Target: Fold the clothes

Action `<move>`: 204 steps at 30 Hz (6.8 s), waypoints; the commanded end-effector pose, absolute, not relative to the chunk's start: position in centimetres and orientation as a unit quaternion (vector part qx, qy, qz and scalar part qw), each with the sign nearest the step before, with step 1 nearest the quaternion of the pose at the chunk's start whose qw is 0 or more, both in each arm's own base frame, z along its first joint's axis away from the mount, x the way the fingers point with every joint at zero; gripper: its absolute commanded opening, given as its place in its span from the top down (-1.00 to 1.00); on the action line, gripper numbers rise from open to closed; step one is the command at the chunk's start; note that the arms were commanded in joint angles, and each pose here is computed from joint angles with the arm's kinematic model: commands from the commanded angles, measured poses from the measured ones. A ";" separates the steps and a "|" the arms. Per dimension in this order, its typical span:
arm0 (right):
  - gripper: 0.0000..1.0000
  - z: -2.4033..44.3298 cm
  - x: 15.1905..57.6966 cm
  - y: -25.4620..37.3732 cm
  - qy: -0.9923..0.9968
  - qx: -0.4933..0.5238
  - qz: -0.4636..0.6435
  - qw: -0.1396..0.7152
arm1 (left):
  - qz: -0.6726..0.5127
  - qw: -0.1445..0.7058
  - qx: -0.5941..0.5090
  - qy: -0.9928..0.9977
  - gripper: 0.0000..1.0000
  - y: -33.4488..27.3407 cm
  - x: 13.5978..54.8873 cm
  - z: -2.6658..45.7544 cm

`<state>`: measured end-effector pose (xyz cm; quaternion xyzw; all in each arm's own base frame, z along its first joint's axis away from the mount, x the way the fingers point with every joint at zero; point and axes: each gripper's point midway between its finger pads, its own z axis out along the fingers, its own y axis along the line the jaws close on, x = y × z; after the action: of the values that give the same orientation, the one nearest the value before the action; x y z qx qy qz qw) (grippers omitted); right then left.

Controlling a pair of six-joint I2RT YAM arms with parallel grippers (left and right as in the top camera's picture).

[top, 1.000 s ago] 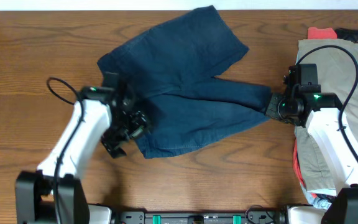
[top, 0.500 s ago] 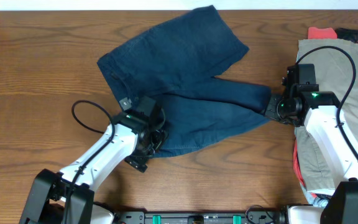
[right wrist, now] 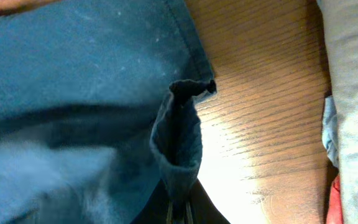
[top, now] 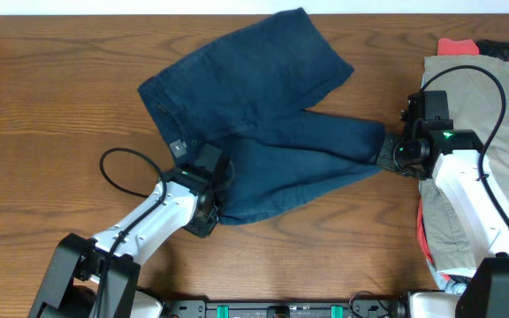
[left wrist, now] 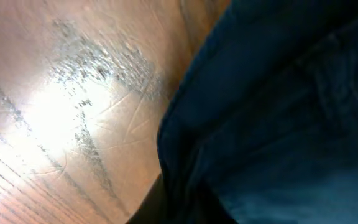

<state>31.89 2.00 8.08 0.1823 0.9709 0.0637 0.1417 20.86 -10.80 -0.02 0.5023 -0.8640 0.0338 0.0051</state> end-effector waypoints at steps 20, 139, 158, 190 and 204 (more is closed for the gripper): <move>0.98 14.3 30.4 1.0 0.959 0.167 0.069 0.218 | 0.060 -0.040 0.294 -0.953 0.88 -8.0 15.3 12.9; 0.17 5.0 40.6 2.4 0.991 0.048 -0.058 0.109 | 0.112 -0.115 0.280 -0.946 -0.82 0.5 34.0 2.0; 0.01 9.4 41.1 6.2 0.987 0.009 0.031 0.161 | 0.184 -0.046 0.213 -0.958 0.35 -5.2 33.2 -1.4; 0.98 -1.3 26.7 32.1 0.911 -0.290 0.287 -0.057 | 0.236 -0.146 0.187 -0.942 0.88 -6.2 28.8 17.8; 0.76 -0.2 29.4 35.1 0.922 -0.324 0.209 0.040 | 0.246 -0.172 0.180 -0.937 0.88 -6.4 29.9 21.1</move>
<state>25.61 37.66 0.02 -0.3518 0.8938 0.2781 0.0000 29.83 -6.18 20.16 0.1850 -0.9385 0.2400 -0.1653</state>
